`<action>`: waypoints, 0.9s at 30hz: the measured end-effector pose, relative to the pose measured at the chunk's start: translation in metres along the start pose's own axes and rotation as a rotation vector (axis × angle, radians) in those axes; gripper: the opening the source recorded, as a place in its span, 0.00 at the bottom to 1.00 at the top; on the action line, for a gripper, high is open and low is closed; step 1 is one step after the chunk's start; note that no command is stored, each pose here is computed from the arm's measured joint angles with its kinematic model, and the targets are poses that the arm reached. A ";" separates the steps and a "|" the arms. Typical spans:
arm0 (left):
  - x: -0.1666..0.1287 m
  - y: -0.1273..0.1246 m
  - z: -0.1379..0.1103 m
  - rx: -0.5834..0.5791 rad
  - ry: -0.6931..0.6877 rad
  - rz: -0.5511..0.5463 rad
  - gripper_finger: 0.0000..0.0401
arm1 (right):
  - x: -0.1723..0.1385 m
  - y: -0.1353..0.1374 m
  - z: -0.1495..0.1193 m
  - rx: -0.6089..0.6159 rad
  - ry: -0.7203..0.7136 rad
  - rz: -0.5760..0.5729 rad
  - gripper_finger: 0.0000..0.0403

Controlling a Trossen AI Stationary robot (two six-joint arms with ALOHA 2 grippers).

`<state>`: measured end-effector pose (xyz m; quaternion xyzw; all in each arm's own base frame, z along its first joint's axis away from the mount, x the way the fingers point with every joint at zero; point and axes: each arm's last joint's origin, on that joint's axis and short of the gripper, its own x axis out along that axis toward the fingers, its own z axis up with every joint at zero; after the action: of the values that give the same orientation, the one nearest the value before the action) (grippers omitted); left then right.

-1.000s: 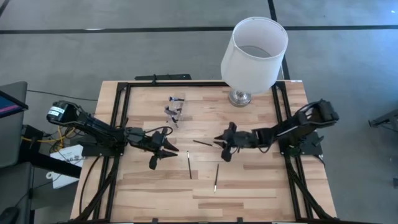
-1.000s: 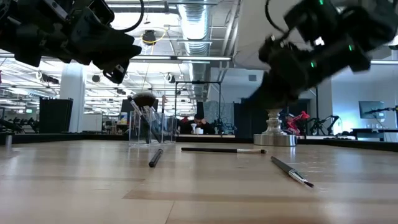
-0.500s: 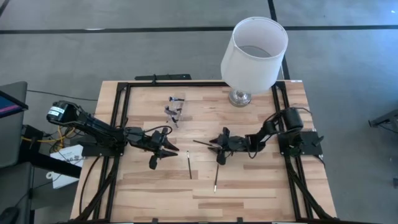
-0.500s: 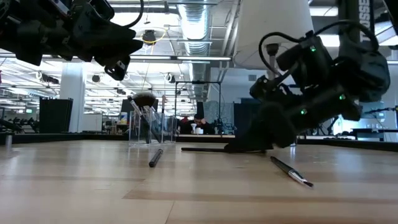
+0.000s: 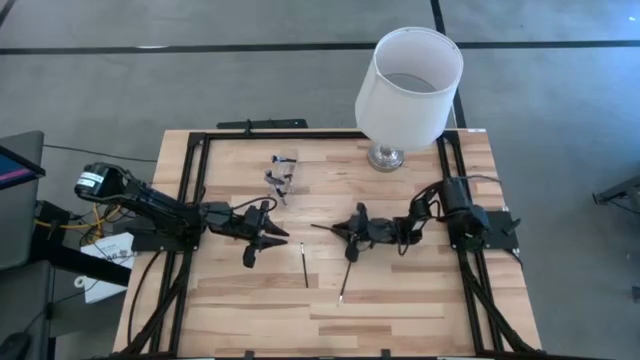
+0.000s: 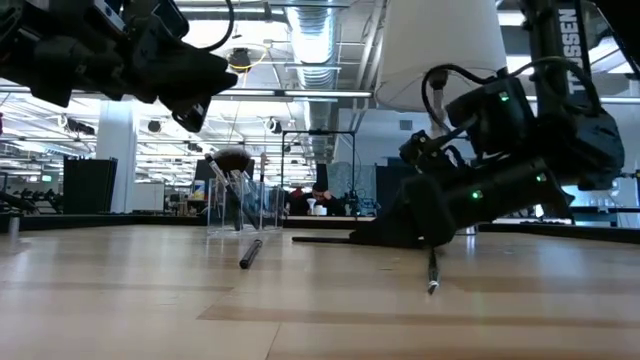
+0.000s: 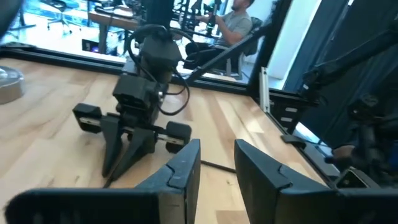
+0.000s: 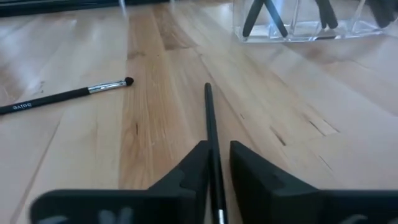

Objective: Put items in baskets/containers
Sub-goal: Put the foundation brush into the left transparent organizer

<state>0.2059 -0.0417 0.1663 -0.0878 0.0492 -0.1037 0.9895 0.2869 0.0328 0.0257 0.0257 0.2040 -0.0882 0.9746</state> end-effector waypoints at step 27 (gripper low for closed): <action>0.018 0.001 -0.015 0.088 0.201 0.036 0.24 | 0.018 0.059 0.151 -0.142 0.391 0.116 0.02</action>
<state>0.2222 -0.0469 0.1499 -0.0323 0.1453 -0.0964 0.9841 0.3738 0.0749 0.1577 -0.0146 0.3930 -0.0105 0.9193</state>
